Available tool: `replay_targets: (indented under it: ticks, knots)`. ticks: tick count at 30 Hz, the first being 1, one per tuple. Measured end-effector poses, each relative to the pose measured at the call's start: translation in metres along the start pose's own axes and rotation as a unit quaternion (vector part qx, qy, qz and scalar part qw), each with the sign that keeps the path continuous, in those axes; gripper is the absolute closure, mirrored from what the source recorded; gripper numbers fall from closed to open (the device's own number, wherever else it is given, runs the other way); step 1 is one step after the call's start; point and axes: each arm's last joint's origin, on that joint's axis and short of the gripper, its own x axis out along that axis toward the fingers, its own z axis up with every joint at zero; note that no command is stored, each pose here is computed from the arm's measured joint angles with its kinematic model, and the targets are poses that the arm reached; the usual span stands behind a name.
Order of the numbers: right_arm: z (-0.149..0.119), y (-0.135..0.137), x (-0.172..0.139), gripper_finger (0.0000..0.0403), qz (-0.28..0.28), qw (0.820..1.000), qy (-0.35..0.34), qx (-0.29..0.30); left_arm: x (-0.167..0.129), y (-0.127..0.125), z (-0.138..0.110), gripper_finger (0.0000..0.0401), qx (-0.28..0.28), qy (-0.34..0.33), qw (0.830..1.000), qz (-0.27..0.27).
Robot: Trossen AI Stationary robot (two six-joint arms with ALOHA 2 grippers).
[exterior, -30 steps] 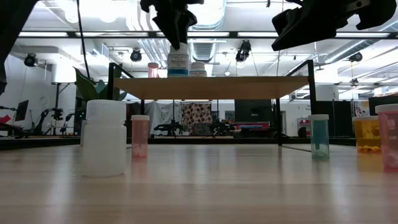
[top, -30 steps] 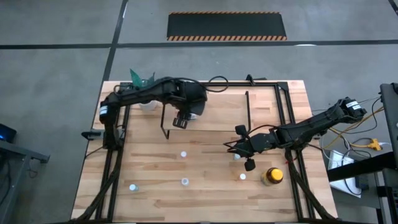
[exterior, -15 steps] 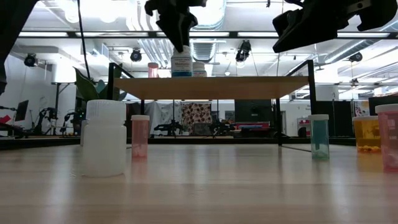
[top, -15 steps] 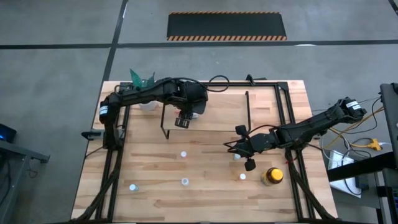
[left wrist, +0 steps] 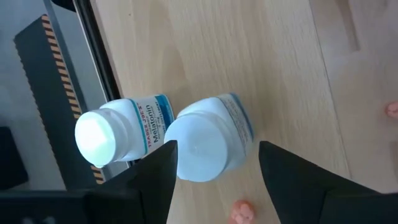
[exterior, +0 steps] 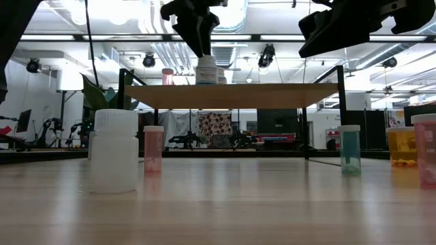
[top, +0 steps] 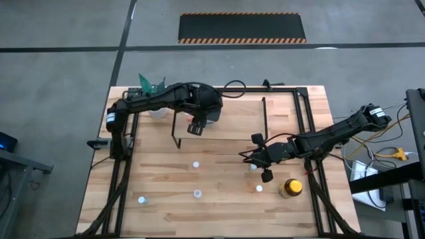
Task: Pick and place medicine bottles onto shelf by color
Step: Put the white medicine bottle on the shelf
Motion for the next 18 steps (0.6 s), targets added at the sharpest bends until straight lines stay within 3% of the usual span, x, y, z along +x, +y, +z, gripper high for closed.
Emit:
replay_targets:
  ticks: [9,15,18]
  knots:
    - [0.0,0.0,0.0,0.0394,0.0,1.0,0.0,0.0,-0.01,-0.004,0.006,0.0194,0.001,-0.018,1.0,0.005]
    - [0.0,0.0,0.0,0.0394,0.0,1.0,0.0,0.0,-0.015,-0.028,0.017,0.0198,-0.006,-0.03,1.0,-0.007]
    - [0.0,0.0,0.0,0.0394,0.0,1.0,0.0,0.0,-0.01,-0.041,0.021,0.0224,0.006,-0.021,1.0,-0.019]
